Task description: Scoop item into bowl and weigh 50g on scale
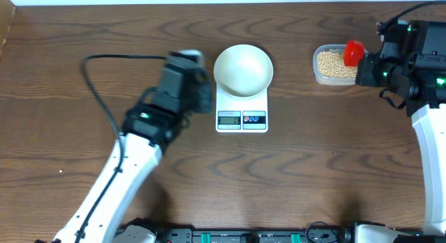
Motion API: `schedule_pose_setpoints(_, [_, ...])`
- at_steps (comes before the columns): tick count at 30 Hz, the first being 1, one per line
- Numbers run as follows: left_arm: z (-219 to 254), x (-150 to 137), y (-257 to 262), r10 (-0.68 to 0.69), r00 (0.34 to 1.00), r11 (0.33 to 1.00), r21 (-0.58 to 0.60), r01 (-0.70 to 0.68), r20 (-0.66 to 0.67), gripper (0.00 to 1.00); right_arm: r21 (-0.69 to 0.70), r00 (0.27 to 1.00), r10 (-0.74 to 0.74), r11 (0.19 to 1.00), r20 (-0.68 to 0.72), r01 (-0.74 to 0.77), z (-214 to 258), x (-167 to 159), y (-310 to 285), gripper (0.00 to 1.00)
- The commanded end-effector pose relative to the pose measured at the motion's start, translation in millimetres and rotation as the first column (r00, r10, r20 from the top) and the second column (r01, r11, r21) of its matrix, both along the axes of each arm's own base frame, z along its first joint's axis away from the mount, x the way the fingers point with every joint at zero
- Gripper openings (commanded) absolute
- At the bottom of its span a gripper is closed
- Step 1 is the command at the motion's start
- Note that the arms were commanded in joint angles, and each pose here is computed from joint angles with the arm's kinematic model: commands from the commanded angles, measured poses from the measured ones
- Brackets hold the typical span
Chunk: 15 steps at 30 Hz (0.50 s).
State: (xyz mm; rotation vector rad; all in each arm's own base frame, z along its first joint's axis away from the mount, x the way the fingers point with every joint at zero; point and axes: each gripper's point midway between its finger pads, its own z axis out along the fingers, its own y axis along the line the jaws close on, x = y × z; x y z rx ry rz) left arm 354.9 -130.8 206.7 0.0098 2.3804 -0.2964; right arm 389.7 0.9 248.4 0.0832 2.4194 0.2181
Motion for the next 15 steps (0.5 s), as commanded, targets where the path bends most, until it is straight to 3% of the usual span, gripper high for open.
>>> schedule_pose_setpoints(1, [8.9, 35.5, 79.5, 0.24, 0.967, 0.968, 0.056, -0.245, 0.089, 0.07, -0.016, 0.999, 0.003, 1.0, 0.052, -0.002, 7.7, 14.7, -4.1, 0.01])
schedule_pose_setpoints(5, [15.8, 71.9, 155.2, 0.42, 0.889, 0.904, 0.006, -0.428, 0.183, 0.08, -0.026, 0.994, -0.001, 1.0, 0.112, 0.004, 11.1, 34.9, -7.0, 0.01])
schedule_pose_setpoints(8, [14.3, 88.7, 196.4, 0.499, 0.836, 0.861, -0.019, -0.508, 0.229, 0.07, -0.023, 0.988, -0.083, 0.996, 0.132, 0.087, 9.4, 47.6, -18.2, 0.01])
schedule_pose_setpoints(15, [-4.0, 97.9, 223.3, 0.545, 0.81, 0.831, -0.012, -0.556, 0.217, 0.08, 0.017, 0.977, -0.142, 0.99, 0.162, 0.141, 12.1, 59.5, -22.0, 0.01])
